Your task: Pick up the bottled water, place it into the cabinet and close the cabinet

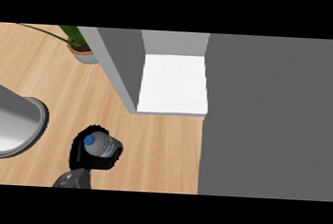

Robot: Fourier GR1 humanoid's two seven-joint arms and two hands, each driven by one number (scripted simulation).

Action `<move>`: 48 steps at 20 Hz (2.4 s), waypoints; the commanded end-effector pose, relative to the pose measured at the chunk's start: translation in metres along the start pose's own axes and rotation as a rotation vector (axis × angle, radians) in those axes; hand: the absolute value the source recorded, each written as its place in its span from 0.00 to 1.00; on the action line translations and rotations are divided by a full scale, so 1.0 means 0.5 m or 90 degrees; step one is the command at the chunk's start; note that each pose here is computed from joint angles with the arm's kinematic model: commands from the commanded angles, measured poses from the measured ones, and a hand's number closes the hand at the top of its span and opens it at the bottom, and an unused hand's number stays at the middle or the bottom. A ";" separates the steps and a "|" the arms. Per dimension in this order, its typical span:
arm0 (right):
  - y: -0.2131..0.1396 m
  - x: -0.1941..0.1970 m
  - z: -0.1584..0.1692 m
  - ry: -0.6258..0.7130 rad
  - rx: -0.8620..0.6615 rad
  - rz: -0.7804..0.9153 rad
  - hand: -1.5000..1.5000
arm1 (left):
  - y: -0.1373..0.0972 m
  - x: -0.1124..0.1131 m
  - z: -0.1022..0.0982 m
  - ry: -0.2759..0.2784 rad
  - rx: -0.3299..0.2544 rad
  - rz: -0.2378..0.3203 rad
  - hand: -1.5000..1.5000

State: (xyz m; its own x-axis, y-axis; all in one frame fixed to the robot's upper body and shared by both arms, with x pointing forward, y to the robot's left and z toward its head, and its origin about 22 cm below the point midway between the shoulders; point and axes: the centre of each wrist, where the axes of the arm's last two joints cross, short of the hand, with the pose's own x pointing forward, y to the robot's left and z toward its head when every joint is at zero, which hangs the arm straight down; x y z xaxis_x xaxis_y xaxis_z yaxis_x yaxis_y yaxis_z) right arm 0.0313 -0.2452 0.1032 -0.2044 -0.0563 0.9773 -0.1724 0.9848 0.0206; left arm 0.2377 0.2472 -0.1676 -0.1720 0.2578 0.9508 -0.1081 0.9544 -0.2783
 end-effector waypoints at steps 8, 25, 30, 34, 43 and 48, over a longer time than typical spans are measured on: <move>0.008 0.036 -0.006 -0.021 0.003 -0.023 0.00 | -0.132 0.031 -0.067 0.026 -0.085 0.076 1.00; -0.006 0.037 0.003 -0.039 -0.007 -0.010 0.00 | -0.417 0.186 -0.150 -0.008 -0.108 -0.049 1.00; -0.025 0.017 -0.013 -0.041 -0.011 -0.022 0.00 | -0.490 0.226 -0.215 -0.008 -0.106 -0.130 1.00; -0.026 0.030 -0.008 -0.038 -0.015 -0.017 0.00 | -0.493 0.236 -0.269 0.009 -0.054 -0.146 1.00; -0.043 0.000 -0.019 -0.045 0.003 -0.008 0.00 | -0.488 0.232 -0.336 -0.005 -0.043 -0.305 1.00; -0.039 0.000 -0.023 -0.057 0.011 -0.015 0.00 | -0.431 0.199 -0.342 0.038 0.038 -0.322 1.00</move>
State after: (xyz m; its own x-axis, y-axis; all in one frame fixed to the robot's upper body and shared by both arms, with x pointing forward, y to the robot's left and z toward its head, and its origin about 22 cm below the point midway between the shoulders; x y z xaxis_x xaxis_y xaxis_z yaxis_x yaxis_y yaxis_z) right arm 0.0454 -0.2639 0.1011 -0.2618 -0.0202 0.9649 -0.1743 0.9843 -0.0267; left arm 0.4105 0.0853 0.0230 -0.0790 -0.1860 0.9794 -0.1615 0.9719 0.1715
